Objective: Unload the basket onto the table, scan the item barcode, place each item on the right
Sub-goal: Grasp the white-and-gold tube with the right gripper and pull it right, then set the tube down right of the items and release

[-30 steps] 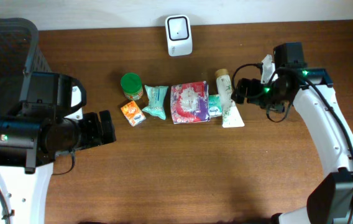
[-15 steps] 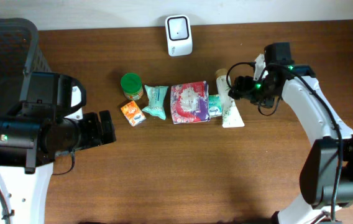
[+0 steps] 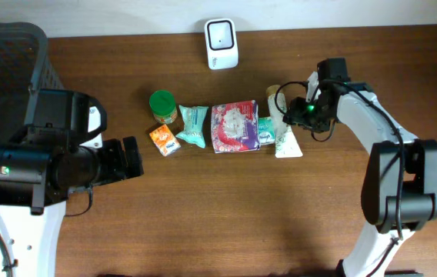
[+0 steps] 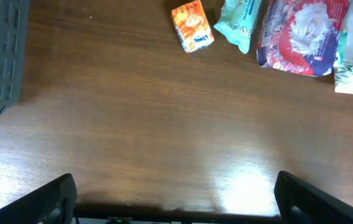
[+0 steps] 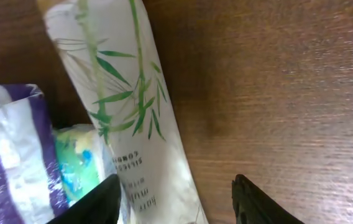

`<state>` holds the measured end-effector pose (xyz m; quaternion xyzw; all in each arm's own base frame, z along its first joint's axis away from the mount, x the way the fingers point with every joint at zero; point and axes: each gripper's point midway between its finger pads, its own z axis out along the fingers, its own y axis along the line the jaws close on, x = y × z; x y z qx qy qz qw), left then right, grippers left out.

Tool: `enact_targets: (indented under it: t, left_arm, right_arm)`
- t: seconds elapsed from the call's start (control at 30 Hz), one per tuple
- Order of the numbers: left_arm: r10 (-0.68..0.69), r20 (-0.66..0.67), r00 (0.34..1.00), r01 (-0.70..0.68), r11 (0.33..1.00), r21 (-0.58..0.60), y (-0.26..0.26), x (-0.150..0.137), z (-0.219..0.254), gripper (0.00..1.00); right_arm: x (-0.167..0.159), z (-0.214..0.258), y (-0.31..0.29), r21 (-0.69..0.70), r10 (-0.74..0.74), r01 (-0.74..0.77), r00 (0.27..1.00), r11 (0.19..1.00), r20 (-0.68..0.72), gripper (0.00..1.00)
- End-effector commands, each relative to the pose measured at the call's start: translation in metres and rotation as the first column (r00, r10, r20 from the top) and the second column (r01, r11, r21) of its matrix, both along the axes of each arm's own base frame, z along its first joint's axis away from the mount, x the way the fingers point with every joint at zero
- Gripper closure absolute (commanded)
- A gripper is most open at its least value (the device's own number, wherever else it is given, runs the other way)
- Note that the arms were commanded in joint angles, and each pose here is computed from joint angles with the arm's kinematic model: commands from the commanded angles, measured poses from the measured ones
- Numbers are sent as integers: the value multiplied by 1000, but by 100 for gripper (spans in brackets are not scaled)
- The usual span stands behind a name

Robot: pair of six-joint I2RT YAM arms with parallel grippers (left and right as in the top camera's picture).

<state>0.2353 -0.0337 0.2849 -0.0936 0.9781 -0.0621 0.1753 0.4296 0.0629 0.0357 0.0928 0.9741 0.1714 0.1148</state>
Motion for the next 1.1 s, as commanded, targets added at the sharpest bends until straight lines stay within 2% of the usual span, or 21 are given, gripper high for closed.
enact_targets:
  t: [0.0, 0.07, 0.13, 0.2, 0.23, 0.37, 0.43, 0.53, 0.6, 0.63, 0.67, 0.7, 0.93, 1.0, 1.07]
  left_arm:
    - [-4, 13, 1000, 4, 1000, 9, 2, -1, 2, 1]
    - [-5, 13, 1000, 4, 1000, 8, 1, -1, 2, 1]
    - [-5, 13, 1000, 4, 1000, 8, 1, -1, 2, 1]
    - [-4, 13, 1000, 4, 1000, 9, 2, -1, 2, 1]
    - [-4, 13, 1000, 4, 1000, 9, 2, -1, 2, 1]
    - [-4, 13, 1000, 4, 1000, 9, 2, -1, 2, 1]
    - [-4, 13, 1000, 4, 1000, 9, 2, -1, 2, 1]
    - [-4, 13, 1000, 4, 1000, 9, 2, -1, 2, 1]
    - [-4, 13, 1000, 4, 1000, 9, 2, -1, 2, 1]
    - [-4, 13, 1000, 4, 1000, 9, 2, -1, 2, 1]
    - [-4, 13, 1000, 4, 1000, 9, 2, -1, 2, 1]
    - [-4, 13, 1000, 4, 1000, 9, 2, -1, 2, 1]
    - [-4, 13, 1000, 4, 1000, 9, 2, -1, 2, 1]
    - [-4, 13, 1000, 4, 1000, 9, 2, -1, 2, 1]
    - [-4, 13, 1000, 4, 1000, 9, 2, -1, 2, 1]
  right_arm:
    - [1, -12, 14, 19, 47, -46, 999, 999, -13, 47]
    - [1, -19, 26, 21, 78, -77, 997, 997, -11, 43]
    - [3, -23, 32, 5, 94, -94, 996, 996, -3, 43]
    - [4, -24, 29, -24, 90, -90, 996, 996, -2, 58]
    - [2, -26, 27, -32, 74, -75, 997, 997, -15, 73]
    - [-9, -28, 19, -57, 57, -61, 996, 997, -66, 92]
    - [-12, -23, 10, -64, 37, -43, 996, 997, -86, 93]
    - [-17, 2, -18, -81, -31, 20, 990, 997, -137, 91]
    - [-25, 15, -54, -209, -137, 98, 974, 973, -181, 89]
    - [-29, 19, -66, -254, -158, 106, 968, 961, -193, 74]
    - [-30, 19, -69, -263, -154, 100, 969, 960, -195, 47]
    - [-30, 19, -68, -265, -130, 75, 972, 961, -197, 36]
    - [-29, 20, -43, -274, -52, -2, 981, 962, -189, 35]
    - [-29, 20, -44, -351, -46, -20, 983, 936, -180, 34]
    - [-30, 25, -59, -535, -140, 42, 980, 844, -143, 32]
